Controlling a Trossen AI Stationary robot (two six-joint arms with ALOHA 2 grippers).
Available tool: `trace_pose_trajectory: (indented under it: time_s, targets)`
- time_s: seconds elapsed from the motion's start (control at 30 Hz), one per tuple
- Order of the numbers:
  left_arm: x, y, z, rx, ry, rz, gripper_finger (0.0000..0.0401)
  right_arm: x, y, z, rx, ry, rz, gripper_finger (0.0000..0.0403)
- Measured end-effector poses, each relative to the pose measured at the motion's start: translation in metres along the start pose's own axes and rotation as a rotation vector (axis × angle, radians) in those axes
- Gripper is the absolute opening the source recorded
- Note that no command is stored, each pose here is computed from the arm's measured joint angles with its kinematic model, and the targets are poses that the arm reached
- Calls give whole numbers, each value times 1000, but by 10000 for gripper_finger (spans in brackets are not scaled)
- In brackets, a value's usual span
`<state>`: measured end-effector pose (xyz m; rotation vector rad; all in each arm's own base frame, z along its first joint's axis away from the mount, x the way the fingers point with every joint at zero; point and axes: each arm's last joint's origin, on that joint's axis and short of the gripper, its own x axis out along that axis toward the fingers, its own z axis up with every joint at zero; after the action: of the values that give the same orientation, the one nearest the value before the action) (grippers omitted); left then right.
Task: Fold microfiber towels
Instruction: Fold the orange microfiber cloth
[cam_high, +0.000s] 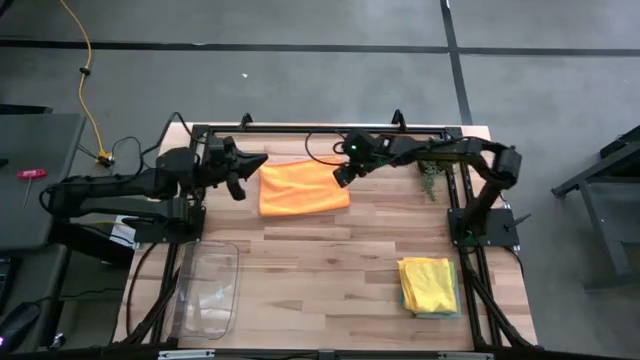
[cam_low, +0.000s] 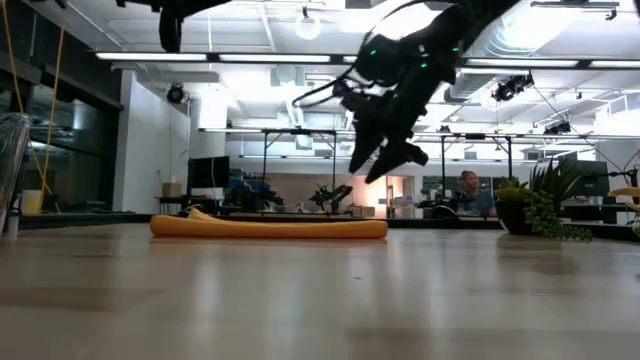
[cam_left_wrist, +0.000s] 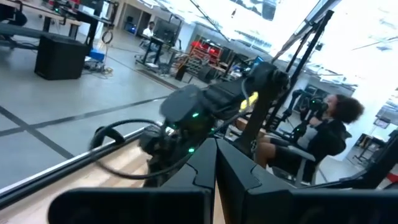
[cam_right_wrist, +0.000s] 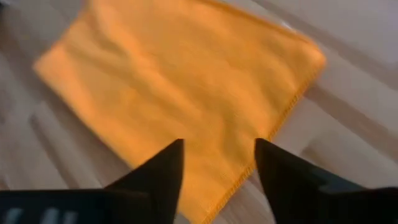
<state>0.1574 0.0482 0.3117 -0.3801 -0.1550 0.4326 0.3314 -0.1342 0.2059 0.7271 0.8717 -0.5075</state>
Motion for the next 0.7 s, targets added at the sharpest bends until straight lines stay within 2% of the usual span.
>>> trace_pose_trajectory:
  time_s: [0.13, 0.3, 0.43, 0.7]
  targets:
    - [-1, -1, -1, -7, 6, -2, 0, 24, -9, 7, 162, 124, -106, 236]
    - [0, 0, -4, -23, 31, 5, 0, 51, -13, 9, 220, 190, -159, 242]
    - [0, 1, -7, -39, 67, 22, 0, 65, -9, 5, 255, 186, -166, 243]
    - [-1, 3, -11, -36, 102, 38, 0, 77, -3, -4, 340, 132, -265, 243]
